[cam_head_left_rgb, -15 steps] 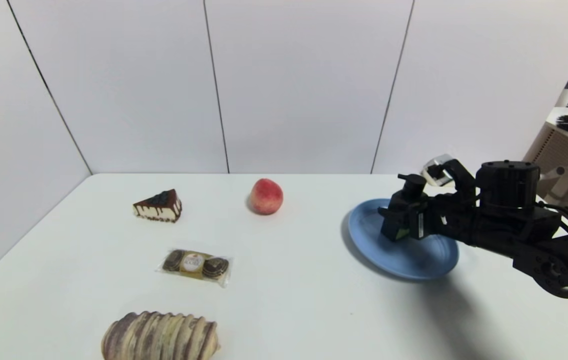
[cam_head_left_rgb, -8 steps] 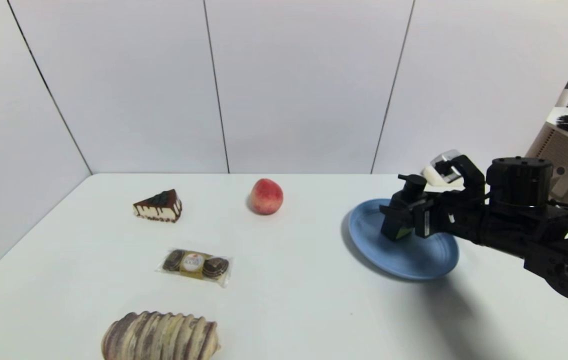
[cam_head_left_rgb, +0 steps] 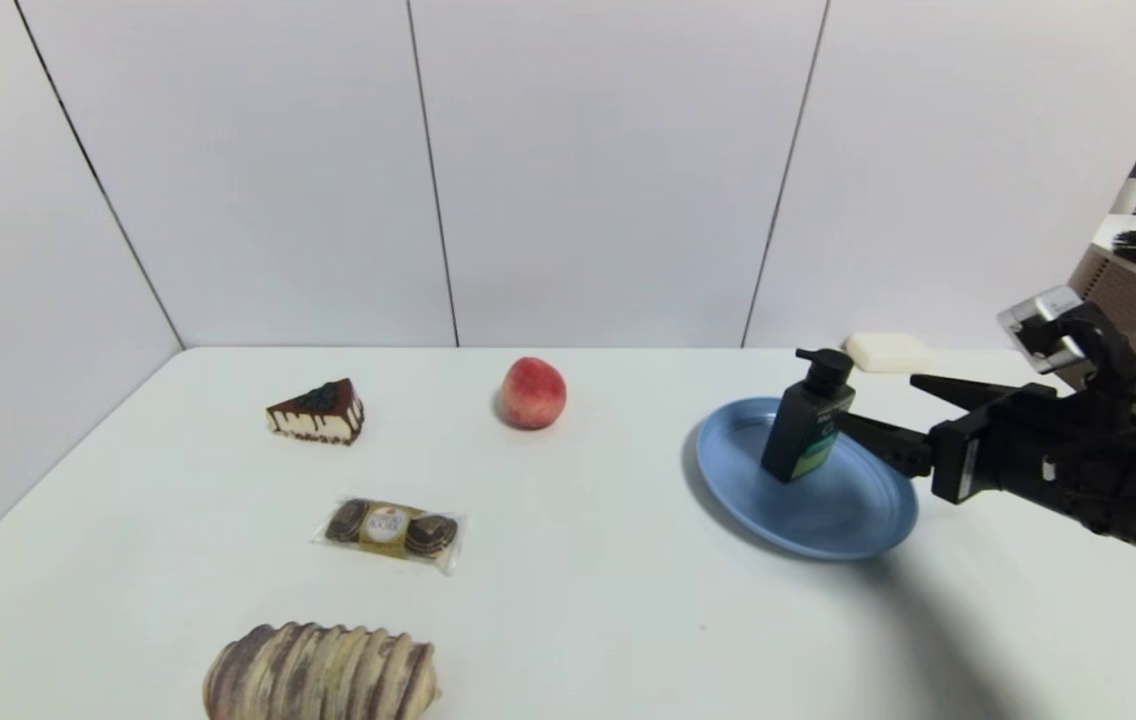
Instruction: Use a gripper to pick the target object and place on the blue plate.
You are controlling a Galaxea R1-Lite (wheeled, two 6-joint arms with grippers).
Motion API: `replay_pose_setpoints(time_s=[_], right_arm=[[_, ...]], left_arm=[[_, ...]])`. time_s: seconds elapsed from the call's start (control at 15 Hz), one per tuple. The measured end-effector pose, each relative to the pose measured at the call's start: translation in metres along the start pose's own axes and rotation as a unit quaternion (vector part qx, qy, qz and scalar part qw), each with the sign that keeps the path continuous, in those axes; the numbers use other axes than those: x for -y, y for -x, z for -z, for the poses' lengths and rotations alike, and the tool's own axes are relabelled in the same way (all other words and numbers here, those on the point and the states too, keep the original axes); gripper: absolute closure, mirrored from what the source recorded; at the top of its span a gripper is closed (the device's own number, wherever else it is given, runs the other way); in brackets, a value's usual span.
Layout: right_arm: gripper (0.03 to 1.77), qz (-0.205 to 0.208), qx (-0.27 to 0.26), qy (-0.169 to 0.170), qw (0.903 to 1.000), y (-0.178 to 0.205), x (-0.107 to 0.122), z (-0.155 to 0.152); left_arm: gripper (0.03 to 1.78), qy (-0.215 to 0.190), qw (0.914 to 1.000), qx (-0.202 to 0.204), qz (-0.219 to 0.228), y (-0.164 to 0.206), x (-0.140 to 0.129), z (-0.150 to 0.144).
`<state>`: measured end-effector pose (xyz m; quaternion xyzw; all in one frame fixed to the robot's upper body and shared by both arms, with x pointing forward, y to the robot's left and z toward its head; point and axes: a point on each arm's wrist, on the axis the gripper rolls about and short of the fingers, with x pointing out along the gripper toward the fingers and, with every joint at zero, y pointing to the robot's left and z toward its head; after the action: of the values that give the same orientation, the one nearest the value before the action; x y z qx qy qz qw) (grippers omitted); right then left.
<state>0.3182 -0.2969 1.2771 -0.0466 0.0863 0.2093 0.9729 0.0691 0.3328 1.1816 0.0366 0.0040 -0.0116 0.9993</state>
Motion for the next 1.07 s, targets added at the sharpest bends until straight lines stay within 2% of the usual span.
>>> replay_pose_setpoints(time_s=[0.4,0.6,0.87,1.07], right_arm=[[0.11,0.038,0.098,0.027,0.9941,0.070,-0.008,-0.023],[0.11,0.073,0.123,0.033,0.9892,0.104,-0.012,-0.014],[0.11,0.099,0.161,0.042,0.9811,0.137,-0.022,-0.006],[0.11,0.127,0.169,0.040,0.9765,0.159,-0.030,0.008]], left_arm=[[0.12,0.000,1.0000,0.000,0.000,0.000,0.000,0.000],[0.12,0.000,1.0000,0.000,0.000,0.000,0.000,0.000],[0.12,0.000,1.0000,0.000,0.000,0.000,0.000,0.000],[0.12,0.000,1.0000,0.000,0.000,0.000,0.000,0.000]])
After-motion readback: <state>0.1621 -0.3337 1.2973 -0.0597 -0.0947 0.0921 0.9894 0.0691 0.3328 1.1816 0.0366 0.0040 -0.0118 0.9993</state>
